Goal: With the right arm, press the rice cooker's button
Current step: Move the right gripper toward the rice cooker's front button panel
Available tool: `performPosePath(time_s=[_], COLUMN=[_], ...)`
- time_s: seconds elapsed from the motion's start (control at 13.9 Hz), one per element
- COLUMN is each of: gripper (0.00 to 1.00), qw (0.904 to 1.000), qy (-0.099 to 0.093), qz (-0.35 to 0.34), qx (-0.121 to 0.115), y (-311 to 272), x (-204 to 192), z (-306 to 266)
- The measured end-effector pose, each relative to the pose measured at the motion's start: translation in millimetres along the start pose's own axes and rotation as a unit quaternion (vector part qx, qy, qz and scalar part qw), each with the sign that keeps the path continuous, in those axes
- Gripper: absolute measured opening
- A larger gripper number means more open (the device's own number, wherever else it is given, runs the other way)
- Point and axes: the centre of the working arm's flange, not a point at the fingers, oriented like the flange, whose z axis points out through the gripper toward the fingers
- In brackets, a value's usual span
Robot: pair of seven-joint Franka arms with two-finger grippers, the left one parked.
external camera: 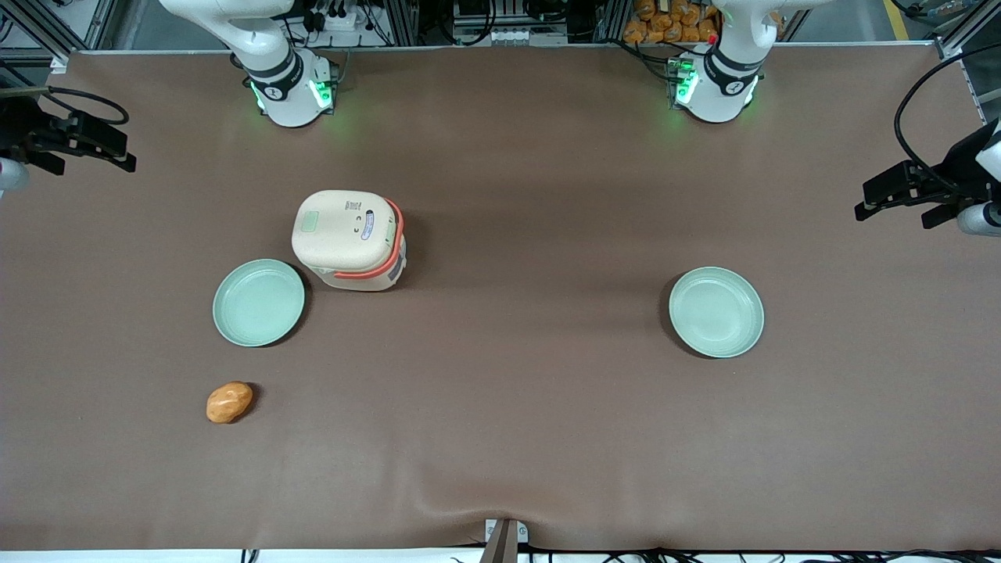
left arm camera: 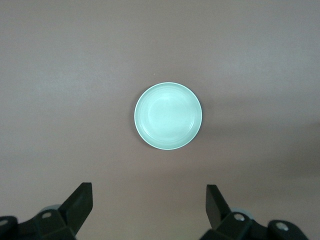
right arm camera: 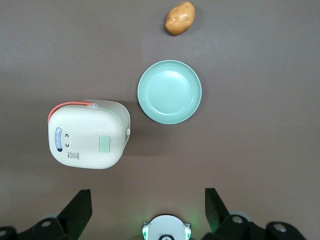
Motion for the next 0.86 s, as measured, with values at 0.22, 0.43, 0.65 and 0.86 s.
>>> performPosePath(time_s=[0.22,0.43,0.65,0.86], gripper=[1.0,0.81,0.49,0.14], qw=[0.9998,0.9992,0.9978,0.9961], qy=[-0.002,-0.008,-0.038,-0.075], qz=[-0.017,-0.039,-0.054,-0.045], qx=[-0.001,-0.004,-0.007,-0.012], y=[-18.5,-41.8,-60.2,-74.2], x=[3.9,11.2,20.1,28.6], z=[4.4,15.9,45.9,84.3])
